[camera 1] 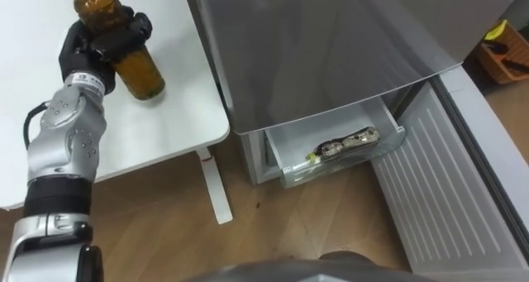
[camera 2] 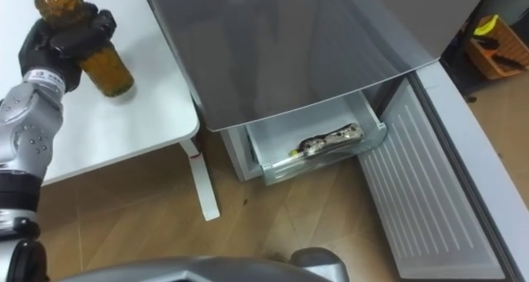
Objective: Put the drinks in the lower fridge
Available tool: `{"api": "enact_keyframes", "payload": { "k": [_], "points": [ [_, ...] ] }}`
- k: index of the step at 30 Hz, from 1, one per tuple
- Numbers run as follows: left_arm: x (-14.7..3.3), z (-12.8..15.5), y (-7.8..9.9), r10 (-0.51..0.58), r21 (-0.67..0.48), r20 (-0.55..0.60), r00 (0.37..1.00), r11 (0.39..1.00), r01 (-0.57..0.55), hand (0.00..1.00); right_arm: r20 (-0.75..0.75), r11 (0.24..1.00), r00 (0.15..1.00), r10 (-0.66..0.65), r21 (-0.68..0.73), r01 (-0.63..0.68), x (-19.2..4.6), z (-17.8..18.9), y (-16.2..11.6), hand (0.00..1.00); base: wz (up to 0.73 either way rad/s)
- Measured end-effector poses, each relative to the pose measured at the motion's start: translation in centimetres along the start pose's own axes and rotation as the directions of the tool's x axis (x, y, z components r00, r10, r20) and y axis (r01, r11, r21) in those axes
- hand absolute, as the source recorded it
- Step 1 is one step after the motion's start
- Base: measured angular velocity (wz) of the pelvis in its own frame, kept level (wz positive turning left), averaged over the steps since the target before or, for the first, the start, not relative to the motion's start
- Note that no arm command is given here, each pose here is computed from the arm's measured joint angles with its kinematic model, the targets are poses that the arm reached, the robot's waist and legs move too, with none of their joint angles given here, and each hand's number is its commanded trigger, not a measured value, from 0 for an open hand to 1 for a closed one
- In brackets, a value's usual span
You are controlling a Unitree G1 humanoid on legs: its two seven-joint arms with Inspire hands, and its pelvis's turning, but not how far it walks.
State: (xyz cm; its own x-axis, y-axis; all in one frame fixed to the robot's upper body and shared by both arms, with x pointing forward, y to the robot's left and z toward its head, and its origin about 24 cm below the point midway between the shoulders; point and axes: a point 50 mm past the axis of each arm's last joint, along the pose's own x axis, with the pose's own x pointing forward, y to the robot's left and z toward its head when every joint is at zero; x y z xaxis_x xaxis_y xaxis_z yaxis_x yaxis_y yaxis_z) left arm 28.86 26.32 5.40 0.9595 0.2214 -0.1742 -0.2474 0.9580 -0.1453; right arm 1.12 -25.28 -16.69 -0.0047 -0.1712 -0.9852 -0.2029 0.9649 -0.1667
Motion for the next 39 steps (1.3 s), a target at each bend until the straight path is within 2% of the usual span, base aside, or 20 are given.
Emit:
{"api": "enact_keyframes", "payload": {
  "k": [5, 10, 14, 19, 25, 27, 31, 34, 39],
  "points": [
    [-1.2, 0.7, -0.3, 0.001, 0.031, 0.051, 0.999, 1.0, -0.002, 1.0, 0.029, 1.0, 0.999, -0.015, -0.001, 0.015, 0.0, 1.0, -0.2, 0.0, 0.02],
    [-2.2, 0.1, -0.9, -0.019, 0.028, 0.051, 0.999, 0.999, 0.018, 1.0, 0.066, 0.995, 0.997, -0.033, 0.091, 0.027, -0.1, 1.9, -0.3, 0.0, 0.05],
    [-2.7, -0.4, -2.2, -0.057, -0.009, 0.054, 0.997, 0.998, 0.058, 1.0, 0.075, 0.993, 0.996, -0.044, 0.108, 0.036, -0.1, 2.1, -0.2, 0.0, 0.09],
    [-3.4, -0.3, -4.1, -0.127, 0.044, 0.074, 0.989, 0.991, 0.124, 1.0, 0.12, 0.996, 0.991, -0.067, 0.064, 0.059, -0.3, 3.2, -0.6, 0.0, 0.15],
    [-4.5, -1.3, -5.4, -0.201, 0.044, 0.055, 0.978, 0.979, 0.199, 1.0, 0.328, 0.995, 0.94, -0.094, 0.065, 0.077, -1.4, 8.3, -1.1, 0.0, 0.06],
    [-5.2, -2.0, -5.3, -0.23, 0.044, 0.034, 0.973, 0.973, 0.229, 1.0, 0.429, 0.997, 0.902, -0.045, 0.072, 0.016, -2.1, 10.3, -0.2, 0.0, 0.09],
    [-6.1, -2.9, -5.5, -0.258, 0.047, 0.002, 0.966, 0.965, 0.257, 1.0, 0.492, 0.998, 0.869, 0.049, 0.01, -0.062, -2.6, 11.6, 1.4, 0.0, 0.12],
    [-7.0, -3.0, -5.7, -0.279, 0.043, 0.002, 0.96, 0.959, 0.278, 1.0, 0.529, 0.989, 0.835, 0.149, -0.084, -0.123, -3.3, 12.5, 2.6, 0.0, 0.15],
    [-7.5, -3.8, -7.2, -0.378, 0.025, -0.026, 0.925, 0.925, 0.379, 1.0, 0.565, 0.948, 0.765, 0.311, -0.242, -0.207, -4.6, 14.2, 4.4, 0.0, 0.19]
  ]
}}
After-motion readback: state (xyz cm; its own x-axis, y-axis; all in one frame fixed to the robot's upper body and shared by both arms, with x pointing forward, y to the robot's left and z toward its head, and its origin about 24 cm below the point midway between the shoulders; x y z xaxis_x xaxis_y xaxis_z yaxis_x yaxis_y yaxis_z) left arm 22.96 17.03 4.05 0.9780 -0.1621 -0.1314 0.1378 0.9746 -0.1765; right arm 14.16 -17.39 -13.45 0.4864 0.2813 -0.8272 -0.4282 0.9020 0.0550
